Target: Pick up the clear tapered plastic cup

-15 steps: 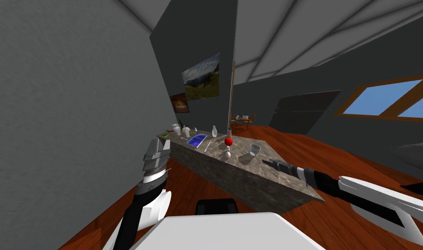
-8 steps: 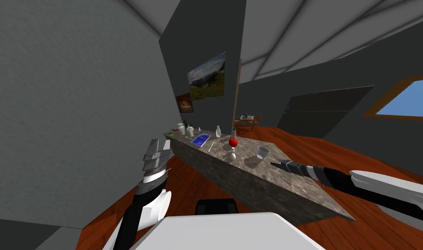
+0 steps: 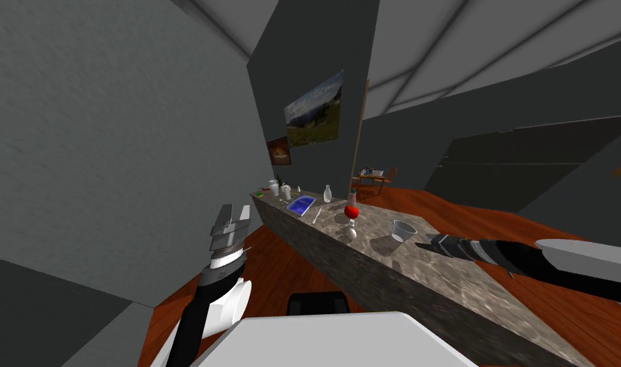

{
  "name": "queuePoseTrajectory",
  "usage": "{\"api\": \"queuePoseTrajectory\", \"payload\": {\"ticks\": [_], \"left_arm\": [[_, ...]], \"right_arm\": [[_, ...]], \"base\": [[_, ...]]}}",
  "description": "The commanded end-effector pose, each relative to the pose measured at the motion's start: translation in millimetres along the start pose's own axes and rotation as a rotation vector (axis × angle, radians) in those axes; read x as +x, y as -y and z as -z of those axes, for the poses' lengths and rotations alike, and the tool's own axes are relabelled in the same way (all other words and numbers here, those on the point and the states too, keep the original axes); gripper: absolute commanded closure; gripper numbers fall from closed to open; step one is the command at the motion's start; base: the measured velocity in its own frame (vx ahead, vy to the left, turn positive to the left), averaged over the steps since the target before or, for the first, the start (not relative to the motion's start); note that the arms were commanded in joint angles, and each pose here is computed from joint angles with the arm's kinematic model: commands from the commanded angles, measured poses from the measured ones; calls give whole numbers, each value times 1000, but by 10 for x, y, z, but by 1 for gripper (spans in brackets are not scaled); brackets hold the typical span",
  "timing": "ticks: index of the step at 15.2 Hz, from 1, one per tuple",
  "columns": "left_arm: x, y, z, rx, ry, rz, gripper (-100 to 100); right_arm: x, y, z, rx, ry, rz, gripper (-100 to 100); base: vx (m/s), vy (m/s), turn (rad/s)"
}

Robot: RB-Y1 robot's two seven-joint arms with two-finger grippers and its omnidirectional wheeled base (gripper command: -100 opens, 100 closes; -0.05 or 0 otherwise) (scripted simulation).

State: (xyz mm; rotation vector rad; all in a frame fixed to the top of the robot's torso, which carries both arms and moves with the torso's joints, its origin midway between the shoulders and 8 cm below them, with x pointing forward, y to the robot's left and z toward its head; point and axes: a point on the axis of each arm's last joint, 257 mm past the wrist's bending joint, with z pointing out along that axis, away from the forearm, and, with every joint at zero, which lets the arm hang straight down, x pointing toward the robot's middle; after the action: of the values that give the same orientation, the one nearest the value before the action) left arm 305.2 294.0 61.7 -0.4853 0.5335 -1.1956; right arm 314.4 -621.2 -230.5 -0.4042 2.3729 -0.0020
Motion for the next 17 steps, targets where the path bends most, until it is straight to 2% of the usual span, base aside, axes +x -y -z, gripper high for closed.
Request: {"api": "queuePoseTrajectory", "payload": {"ticks": [1, 2, 5, 9, 11, 13, 15, 16, 17], "left_arm": [[0, 0, 0, 0, 0, 0, 0], [0, 0, 0, 0, 0, 0, 0], [0, 0, 0, 0, 0, 0, 0], [0, 0, 0, 0, 0, 0, 0], [0, 0, 0, 0, 0, 0, 0], [-1, 0, 0, 0, 0, 0, 0], [0, 0, 0, 0, 0, 0, 0], [0, 0, 0, 0, 0, 0, 0], [0, 0, 0, 0, 0, 0, 0]], "right_arm": [[69, 136, 73, 19, -45, 37, -100], [157, 259, 177, 36, -98, 76, -100], [257, 370, 283, 49, -151, 109, -100], [758, 588, 662, 55, -352, 193, -100], [659, 604, 634, 59, -333, 199, -100], [896, 598, 744, 48, -396, 202, -100], [896, 598, 744, 48, -396, 202, -100], [1031, 597, 820, 38, -436, 208, -100], [1031, 597, 820, 38, -436, 208, -100]], "base": [[39, 56, 178], [37, 58, 182], [43, 52, 149], [82, 80, 265], [70, 61, 101], [34, 26, 18], [28, 20, 92], [30, 21, 80], [35, 26, 89]]}}
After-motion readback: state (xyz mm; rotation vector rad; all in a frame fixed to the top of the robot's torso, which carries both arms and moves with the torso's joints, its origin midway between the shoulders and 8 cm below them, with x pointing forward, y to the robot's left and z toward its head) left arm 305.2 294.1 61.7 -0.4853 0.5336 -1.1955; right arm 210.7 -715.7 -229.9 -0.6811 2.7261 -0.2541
